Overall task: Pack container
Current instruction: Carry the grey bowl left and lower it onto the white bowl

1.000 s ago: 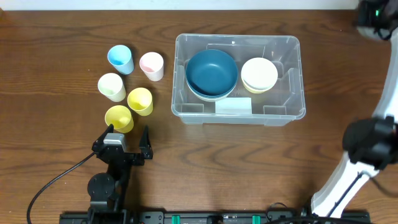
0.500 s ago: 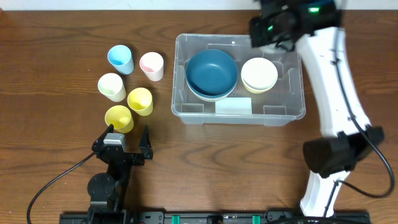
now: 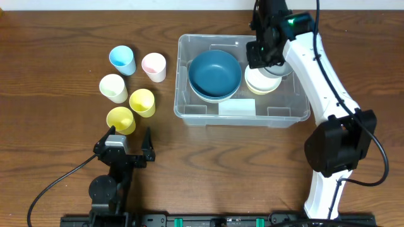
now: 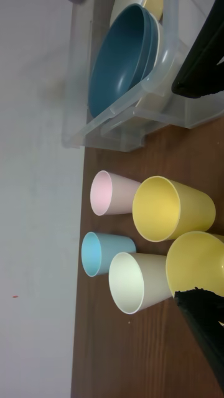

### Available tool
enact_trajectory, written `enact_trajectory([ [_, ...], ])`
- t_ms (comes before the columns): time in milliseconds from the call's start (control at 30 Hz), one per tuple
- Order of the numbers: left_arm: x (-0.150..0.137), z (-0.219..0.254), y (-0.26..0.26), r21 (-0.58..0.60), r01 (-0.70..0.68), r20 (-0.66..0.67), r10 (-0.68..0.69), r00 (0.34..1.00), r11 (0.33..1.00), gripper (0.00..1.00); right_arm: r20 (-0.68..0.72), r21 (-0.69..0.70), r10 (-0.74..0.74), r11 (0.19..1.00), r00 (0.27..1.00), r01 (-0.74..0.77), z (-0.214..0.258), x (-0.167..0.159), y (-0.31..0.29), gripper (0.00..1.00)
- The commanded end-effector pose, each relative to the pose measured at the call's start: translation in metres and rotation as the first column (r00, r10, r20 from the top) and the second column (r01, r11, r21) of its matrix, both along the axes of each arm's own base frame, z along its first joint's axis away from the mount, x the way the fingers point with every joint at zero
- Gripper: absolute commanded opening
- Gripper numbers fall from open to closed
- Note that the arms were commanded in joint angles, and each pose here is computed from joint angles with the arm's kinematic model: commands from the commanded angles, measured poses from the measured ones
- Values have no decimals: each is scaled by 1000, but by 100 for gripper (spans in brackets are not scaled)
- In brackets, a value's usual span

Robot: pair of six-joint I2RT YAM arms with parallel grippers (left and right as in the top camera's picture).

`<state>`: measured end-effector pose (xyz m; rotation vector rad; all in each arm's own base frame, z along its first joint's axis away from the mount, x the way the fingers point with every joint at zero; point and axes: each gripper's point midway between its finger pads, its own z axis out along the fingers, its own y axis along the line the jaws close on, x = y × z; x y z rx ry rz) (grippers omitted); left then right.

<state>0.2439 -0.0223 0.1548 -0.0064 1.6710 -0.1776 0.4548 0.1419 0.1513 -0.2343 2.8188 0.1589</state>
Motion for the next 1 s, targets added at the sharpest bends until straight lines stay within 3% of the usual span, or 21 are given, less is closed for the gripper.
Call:
enact_trajectory([
  [0,-1,-15,-2,15,15,-43,-14,999,1000,98,-11,42,-3,999,1000,3,-7,-4,9,1],
  [400,-1,-15,-2,15,15,-43,-14,999,1000,98,-21,43,-14,999,1000,15,-28,-4,9,4],
  [767,-1,-15,-2,15,15,-43,-14,999,1000,98,-19,43,-14,999,1000,15,-29,-4,10,33],
  [967,-1,-15,-2,15,15,-43,-14,999,1000,98,20,63,-11,998,1000,9,-15,5,14,57],
])
